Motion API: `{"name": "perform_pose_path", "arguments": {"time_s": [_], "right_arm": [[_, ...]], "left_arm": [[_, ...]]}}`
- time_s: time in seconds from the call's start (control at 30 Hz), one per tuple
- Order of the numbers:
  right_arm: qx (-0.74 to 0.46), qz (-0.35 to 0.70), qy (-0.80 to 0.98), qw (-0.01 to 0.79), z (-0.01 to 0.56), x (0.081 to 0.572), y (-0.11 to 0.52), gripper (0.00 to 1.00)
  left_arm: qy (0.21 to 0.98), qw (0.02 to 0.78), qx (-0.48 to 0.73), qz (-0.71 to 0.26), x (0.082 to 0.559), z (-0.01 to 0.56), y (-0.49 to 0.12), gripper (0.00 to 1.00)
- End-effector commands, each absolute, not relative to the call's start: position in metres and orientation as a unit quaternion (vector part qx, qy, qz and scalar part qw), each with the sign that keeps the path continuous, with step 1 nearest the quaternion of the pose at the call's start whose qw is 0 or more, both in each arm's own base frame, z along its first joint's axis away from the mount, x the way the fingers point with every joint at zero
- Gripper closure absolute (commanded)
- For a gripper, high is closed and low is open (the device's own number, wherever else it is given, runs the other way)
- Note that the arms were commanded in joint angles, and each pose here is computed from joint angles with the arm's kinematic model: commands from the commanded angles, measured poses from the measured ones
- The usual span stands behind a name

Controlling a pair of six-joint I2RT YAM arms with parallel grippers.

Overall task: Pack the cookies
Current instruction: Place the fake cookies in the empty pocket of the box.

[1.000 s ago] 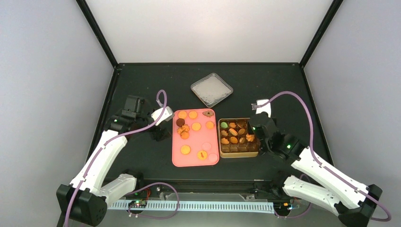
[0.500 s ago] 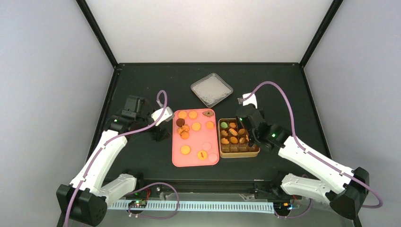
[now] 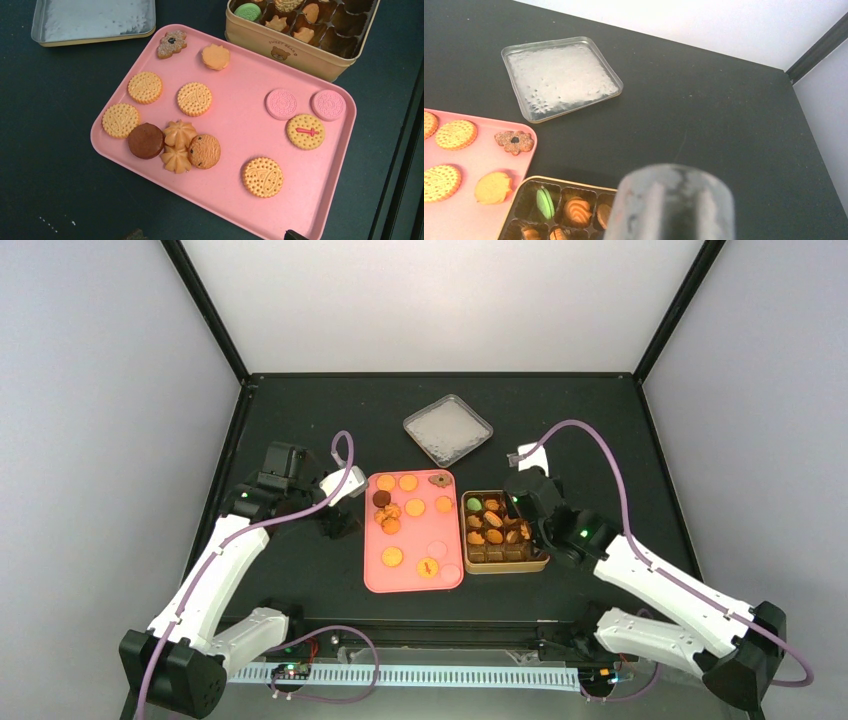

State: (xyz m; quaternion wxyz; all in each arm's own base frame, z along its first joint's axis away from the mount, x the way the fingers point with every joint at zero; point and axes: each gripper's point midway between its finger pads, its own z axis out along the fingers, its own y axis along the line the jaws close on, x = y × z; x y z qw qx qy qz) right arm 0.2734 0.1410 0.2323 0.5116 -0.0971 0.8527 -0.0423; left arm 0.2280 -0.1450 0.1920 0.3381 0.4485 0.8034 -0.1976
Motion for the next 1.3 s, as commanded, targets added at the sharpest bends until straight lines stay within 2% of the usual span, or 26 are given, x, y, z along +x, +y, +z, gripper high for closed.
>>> {"name": "perform_pose_path", "arguments": {"time_s": [0.0, 0.63, 1.27], "right_arm": [[-0.093, -0.061, 0.853, 0.509, 0.232, 0.266, 0.126, 0.76], [-0.073, -0.048, 0.846, 0.525, 0.256, 0.260, 0.117, 0.76], [-0.080, -0.045, 0.858, 0.505, 0.219, 0.267, 0.131, 0.79]], "left_arm": [[0.799, 0.345, 0.452, -0.197, 0.229, 0.201, -0.145, 0.26], [0.795, 0.347, 0.458, -0.196, 0.225, 0.203, -0.144, 0.27], [0.794, 0.344, 0.461, -0.196, 0.223, 0.201, -0.143, 0.28]]}}
